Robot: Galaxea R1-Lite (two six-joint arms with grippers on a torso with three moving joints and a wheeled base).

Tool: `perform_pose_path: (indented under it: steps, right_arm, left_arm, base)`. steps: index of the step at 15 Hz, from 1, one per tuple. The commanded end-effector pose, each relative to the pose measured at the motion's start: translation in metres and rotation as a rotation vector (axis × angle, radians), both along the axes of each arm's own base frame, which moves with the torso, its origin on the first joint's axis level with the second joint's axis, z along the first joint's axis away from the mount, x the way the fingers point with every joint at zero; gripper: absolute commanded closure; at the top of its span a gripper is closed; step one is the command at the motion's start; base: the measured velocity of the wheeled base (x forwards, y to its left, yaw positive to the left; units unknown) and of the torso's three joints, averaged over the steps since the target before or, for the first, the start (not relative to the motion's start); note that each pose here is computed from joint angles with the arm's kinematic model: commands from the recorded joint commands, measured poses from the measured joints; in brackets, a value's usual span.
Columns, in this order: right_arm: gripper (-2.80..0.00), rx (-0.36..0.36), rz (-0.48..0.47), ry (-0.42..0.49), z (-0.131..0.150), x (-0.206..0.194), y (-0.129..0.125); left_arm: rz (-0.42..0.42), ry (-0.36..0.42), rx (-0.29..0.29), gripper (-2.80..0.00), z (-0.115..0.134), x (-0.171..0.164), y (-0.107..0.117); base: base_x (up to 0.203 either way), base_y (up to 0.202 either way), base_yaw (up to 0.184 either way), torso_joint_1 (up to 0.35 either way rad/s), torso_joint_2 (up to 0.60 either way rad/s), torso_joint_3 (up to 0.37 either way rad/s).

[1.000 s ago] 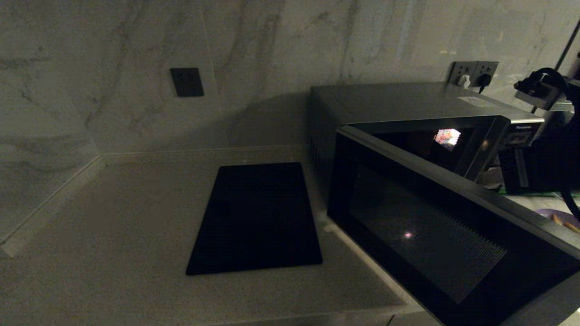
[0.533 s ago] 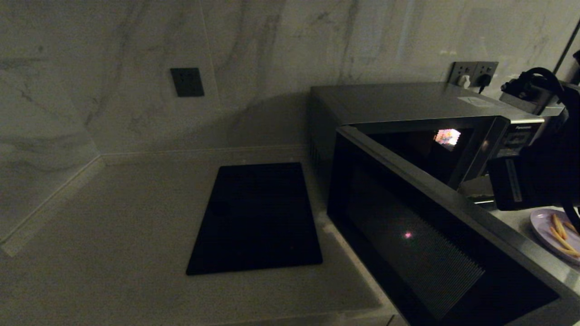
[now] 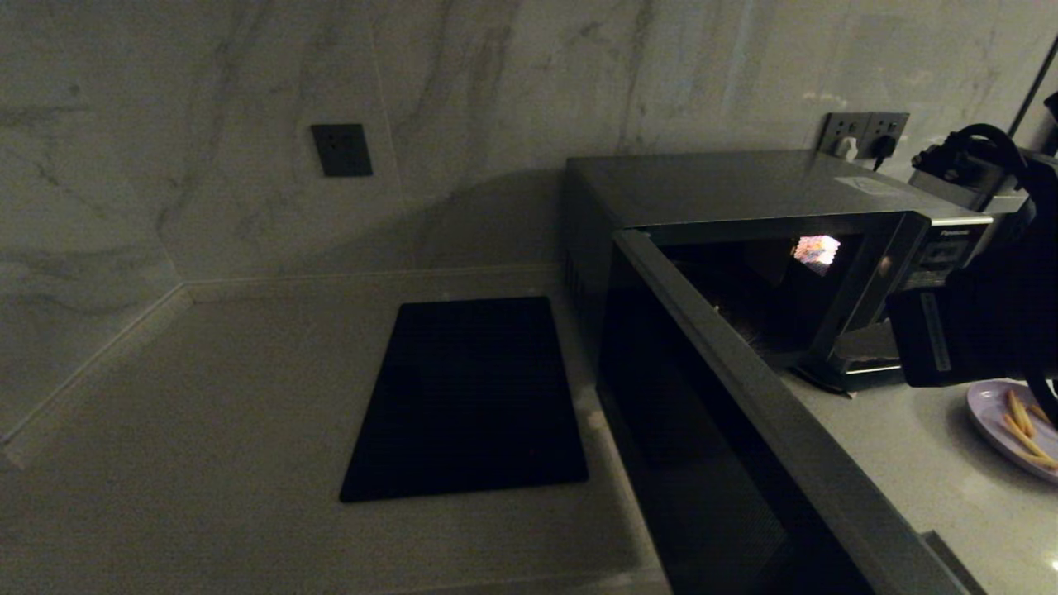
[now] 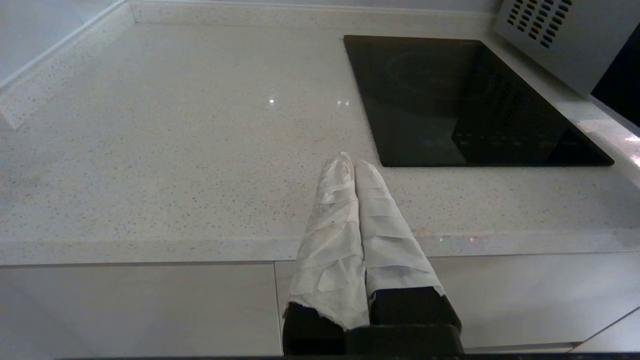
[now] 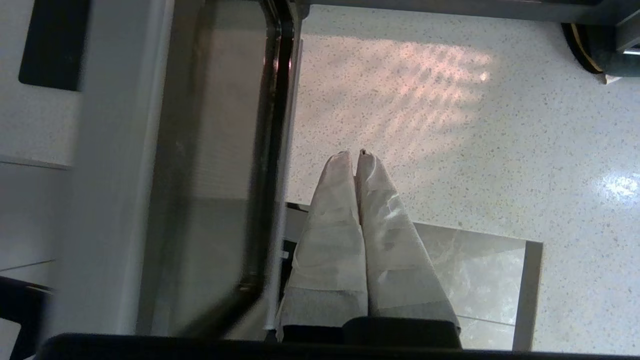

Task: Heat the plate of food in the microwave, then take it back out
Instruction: Open the microwave oven, then put the plate in the microwave oven

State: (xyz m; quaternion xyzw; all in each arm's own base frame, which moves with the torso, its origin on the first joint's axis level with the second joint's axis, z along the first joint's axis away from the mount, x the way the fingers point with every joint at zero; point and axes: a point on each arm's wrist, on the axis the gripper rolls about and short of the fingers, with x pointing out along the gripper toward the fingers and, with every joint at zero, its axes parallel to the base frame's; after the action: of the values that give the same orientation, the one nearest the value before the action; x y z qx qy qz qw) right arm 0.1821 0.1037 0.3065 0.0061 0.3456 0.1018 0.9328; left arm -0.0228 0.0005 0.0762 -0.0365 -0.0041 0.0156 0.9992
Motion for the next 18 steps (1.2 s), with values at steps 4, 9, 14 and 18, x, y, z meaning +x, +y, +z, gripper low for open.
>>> perform_pose_path:
  steps: [4, 9, 14, 18]
  right_arm:
    - [0.0, 0.004, 0.016, 0.011, -0.002, -0.001, 0.006]
    - [0.0, 0.0, 0.048, 0.02, -0.004, -0.001, 0.014]
    - [0.0, 0.023, 0.025, 0.008, 0.001, 0.002, 0.015]
    - [0.0, 0.064, -0.065, 0.013, 0.012, 0.004, 0.003]
  left_arm:
    - [0.001, 0.0, -0.001, 0.0, 0.0, 0.0, 0.0]
    - [0.001, 0.001, -0.001, 0.0, 0.0, 0.0, 0.0]
    - [0.001, 0.001, -0.001, 0.0, 0.0, 0.0, 0.0]
    - [0.001, 0.001, -0.001, 0.0, 0.0, 0.0, 0.0]
  base:
    - [0.0, 0.0, 0.0, 0.0, 0.0, 0.0]
    - [0.0, 0.0, 0.0, 0.0, 0.0, 0.0]
    - [0.0, 0.0, 0.0, 0.0, 0.0, 0.0]
    - [0.0, 0.0, 0.0, 0.0, 0.0, 0.0]
